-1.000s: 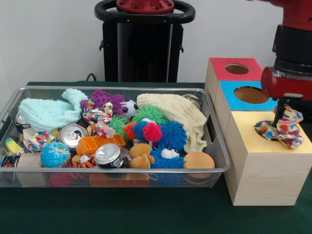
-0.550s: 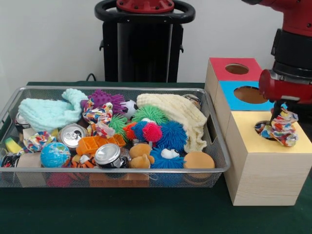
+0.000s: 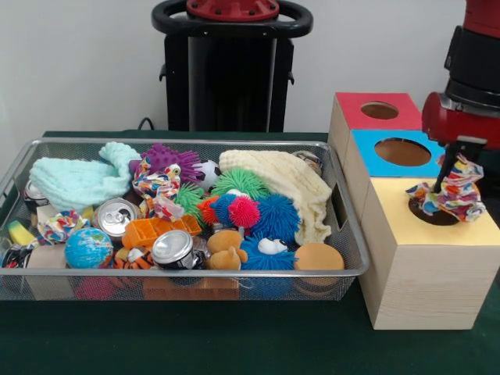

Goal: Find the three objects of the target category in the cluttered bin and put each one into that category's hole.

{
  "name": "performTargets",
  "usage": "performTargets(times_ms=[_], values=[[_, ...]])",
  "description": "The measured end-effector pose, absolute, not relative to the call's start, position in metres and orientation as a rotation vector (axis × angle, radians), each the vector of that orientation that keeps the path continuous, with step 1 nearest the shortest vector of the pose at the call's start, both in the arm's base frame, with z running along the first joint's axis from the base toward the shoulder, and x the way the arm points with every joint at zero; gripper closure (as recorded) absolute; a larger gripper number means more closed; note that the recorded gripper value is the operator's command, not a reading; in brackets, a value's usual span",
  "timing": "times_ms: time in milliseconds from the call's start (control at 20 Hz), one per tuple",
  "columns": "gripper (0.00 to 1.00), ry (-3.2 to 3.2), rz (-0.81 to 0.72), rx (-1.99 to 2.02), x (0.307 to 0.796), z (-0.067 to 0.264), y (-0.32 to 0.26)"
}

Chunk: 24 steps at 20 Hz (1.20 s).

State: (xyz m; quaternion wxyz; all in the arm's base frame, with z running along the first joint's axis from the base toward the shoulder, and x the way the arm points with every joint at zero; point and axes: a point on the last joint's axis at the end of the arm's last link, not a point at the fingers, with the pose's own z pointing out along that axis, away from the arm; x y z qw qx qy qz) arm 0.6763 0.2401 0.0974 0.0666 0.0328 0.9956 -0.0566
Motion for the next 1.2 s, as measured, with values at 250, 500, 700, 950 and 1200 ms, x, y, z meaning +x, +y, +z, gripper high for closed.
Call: performTargets(times_ms=[250, 500, 700, 950, 1200], values=[[1.00, 3.016, -0.157, 0.166, 0.682, 0.091, 0.220], [1.00, 3.022, -0.124, 0.221, 0.689, 0.081, 0.205], [1.00, 3.029, -0.072, 0.253, 0.692, 0.065, 0.205], [1.00, 3.046, -0.027, 0.272, 0.689, 0.045, 0.212], [1.00, 3.074, 0.009, 0.303, 0.687, 0.023, 0.215]])
